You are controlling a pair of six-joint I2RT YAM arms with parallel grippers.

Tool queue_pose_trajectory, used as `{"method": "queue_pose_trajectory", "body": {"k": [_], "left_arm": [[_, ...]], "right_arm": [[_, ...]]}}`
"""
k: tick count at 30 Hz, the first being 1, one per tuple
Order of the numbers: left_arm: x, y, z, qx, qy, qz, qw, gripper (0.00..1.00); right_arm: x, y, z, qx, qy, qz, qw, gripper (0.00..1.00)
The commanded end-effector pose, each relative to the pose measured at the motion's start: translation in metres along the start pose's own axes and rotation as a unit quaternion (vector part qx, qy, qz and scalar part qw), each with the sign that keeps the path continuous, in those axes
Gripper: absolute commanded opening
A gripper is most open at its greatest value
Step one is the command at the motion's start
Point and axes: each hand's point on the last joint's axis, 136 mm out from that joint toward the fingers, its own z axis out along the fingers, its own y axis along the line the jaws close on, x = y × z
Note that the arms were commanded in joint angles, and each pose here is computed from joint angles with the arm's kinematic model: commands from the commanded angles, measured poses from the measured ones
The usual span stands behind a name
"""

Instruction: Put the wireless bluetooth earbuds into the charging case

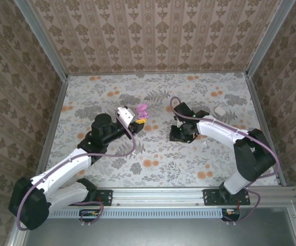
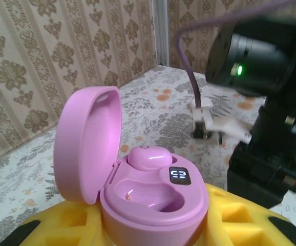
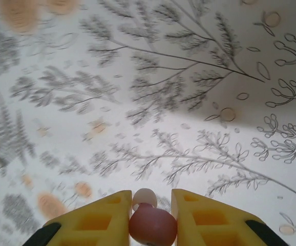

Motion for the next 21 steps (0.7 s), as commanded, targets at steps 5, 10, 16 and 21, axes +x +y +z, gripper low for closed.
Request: {"method": "queue_pose_trajectory", "body": {"k": [5,10,16,21], "left_arm": [[-0.001,-0.019,0.009,0.071,0.007,0.022,0.997,0.34],[0.002,-0.028,0.018,0.109,0.013,0.024,0.994,0.34],[0.007,-0.041,0.026,0.160,0.023,0.026,0.987,0.34],[0.006,-0.050,0.030,0.198,0.026,0.025,0.980,0.34]], "right_arm": [[0.008,0.045,-0.075,-0.086,-0.002,-0.093,0.992,0.26],[0.009,0.071,-0.119,-0.134,-0.012,-0.142,0.981,0.26],[0.011,0.098,-0.156,-0.186,-0.018,-0.194,0.963,0.26],[0.006,0.110,-0.164,-0.196,-0.009,-0.227,0.954,0.26]]}}
